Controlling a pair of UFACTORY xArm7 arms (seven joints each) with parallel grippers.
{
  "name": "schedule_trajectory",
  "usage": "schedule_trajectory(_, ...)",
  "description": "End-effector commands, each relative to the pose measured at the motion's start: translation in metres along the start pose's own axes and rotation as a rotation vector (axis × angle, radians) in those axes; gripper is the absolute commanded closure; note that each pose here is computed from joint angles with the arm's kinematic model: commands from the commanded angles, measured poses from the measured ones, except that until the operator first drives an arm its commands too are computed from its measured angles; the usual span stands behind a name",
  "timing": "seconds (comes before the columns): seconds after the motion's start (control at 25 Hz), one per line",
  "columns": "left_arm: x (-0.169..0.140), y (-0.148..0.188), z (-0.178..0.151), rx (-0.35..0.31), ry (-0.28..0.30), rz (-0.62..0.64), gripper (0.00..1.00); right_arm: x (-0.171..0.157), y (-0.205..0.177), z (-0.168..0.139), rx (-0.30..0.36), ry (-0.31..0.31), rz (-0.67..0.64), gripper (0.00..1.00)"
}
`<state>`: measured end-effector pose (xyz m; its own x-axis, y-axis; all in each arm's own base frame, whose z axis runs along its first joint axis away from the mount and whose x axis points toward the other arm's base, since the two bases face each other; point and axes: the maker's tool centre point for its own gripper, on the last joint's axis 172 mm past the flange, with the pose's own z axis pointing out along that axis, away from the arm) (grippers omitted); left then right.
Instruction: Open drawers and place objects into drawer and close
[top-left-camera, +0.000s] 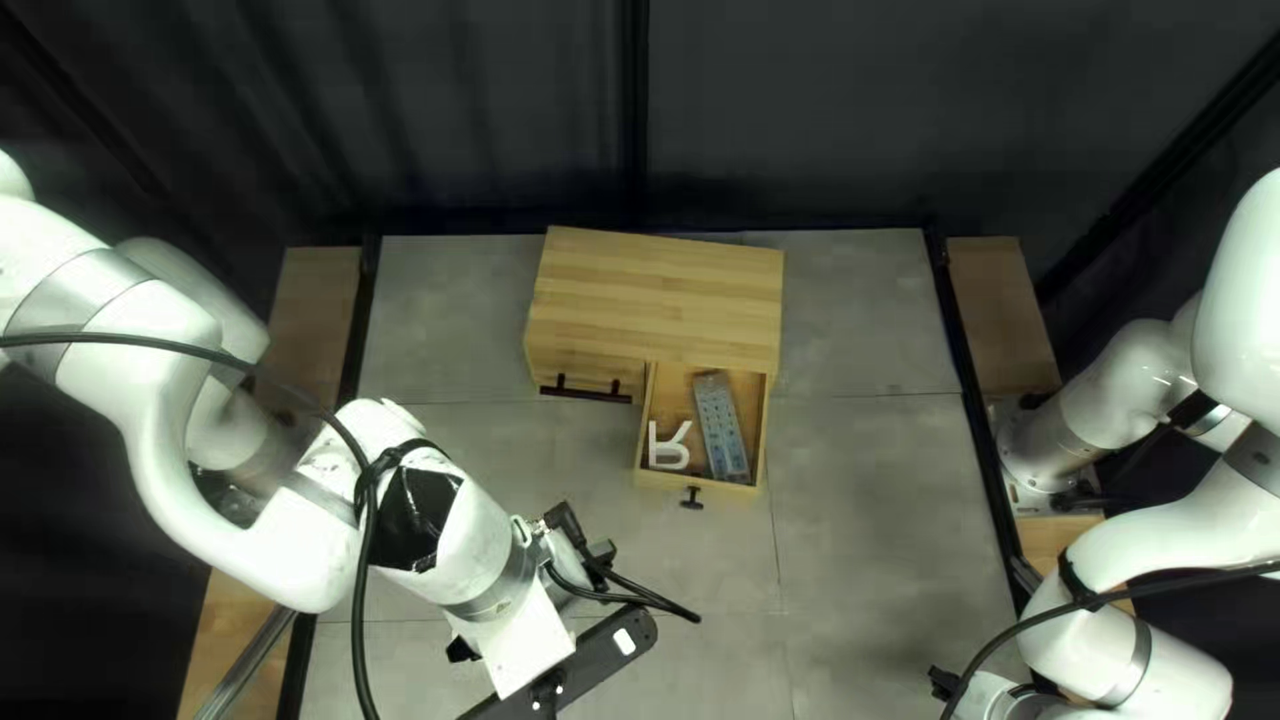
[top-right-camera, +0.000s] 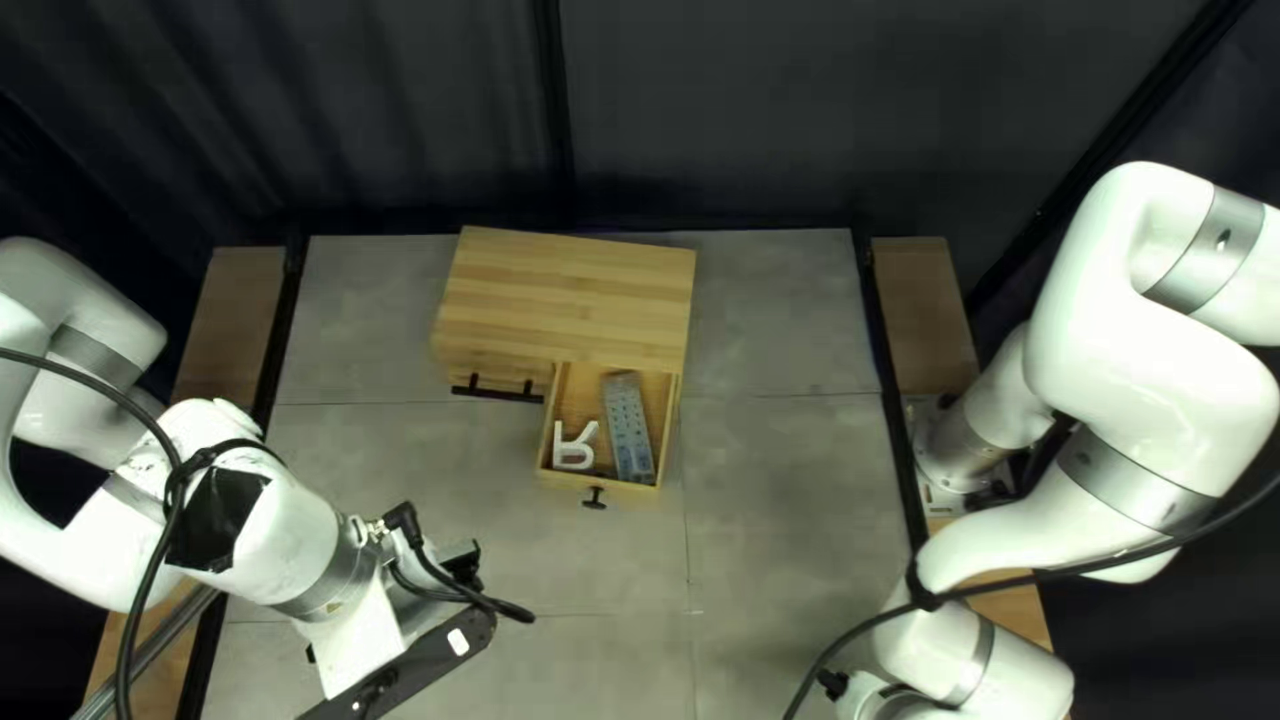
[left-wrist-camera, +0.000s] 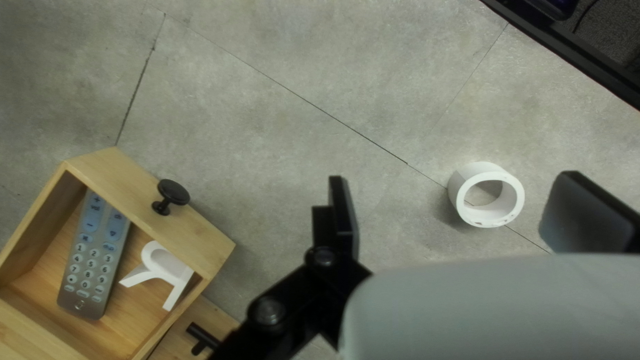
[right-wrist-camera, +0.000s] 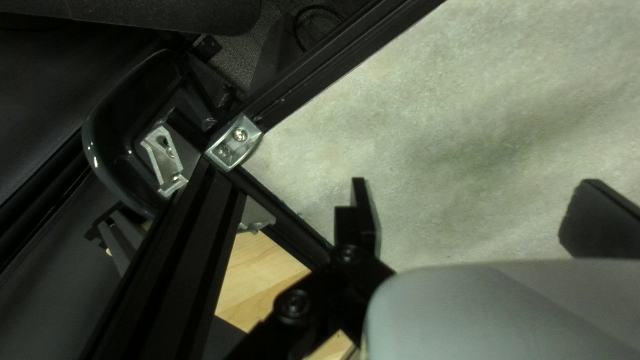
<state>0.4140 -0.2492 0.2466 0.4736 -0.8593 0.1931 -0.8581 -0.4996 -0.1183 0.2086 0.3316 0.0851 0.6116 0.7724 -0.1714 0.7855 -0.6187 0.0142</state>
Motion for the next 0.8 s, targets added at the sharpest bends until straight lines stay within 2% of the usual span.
schedule_trajectory(0.04, 0.000, 0.000, 0.000, 0.000, 0.000, 0.000, 0.00, 0.000, 0.000, 0.000, 0.000, 0.000, 0.000, 0.00)
schedule_trajectory(0.2, 0.009, -0.014, -0.019, 0.001, 0.006, -0.015, 0.00, 0.000, 0.000, 0.000, 0.000, 0.000, 0.000, 0.00)
schedule_trajectory(0.32, 0.012, -0.023, -0.035, 0.005, -0.017, 0.011, 0.00, 0.000, 0.000, 0.000, 0.000, 0.000, 0.000, 0.00)
schedule_trajectory(0.52, -0.001, -0.037, -0.016, -0.007, -0.054, 0.058, 0.00, 0.000, 0.000, 0.000, 0.000, 0.000, 0.000, 0.00)
schedule_trajectory(0.68, -0.029, -0.063, 0.025, -0.030, -0.082, 0.086, 0.00, 0.000, 0.000, 0.000, 0.000, 0.000, 0.000, 0.00)
schedule_trajectory(0.8, -0.045, -0.079, 0.037, -0.031, -0.103, 0.095, 0.00, 0.000, 0.000, 0.000, 0.000, 0.000, 0.000, 0.00)
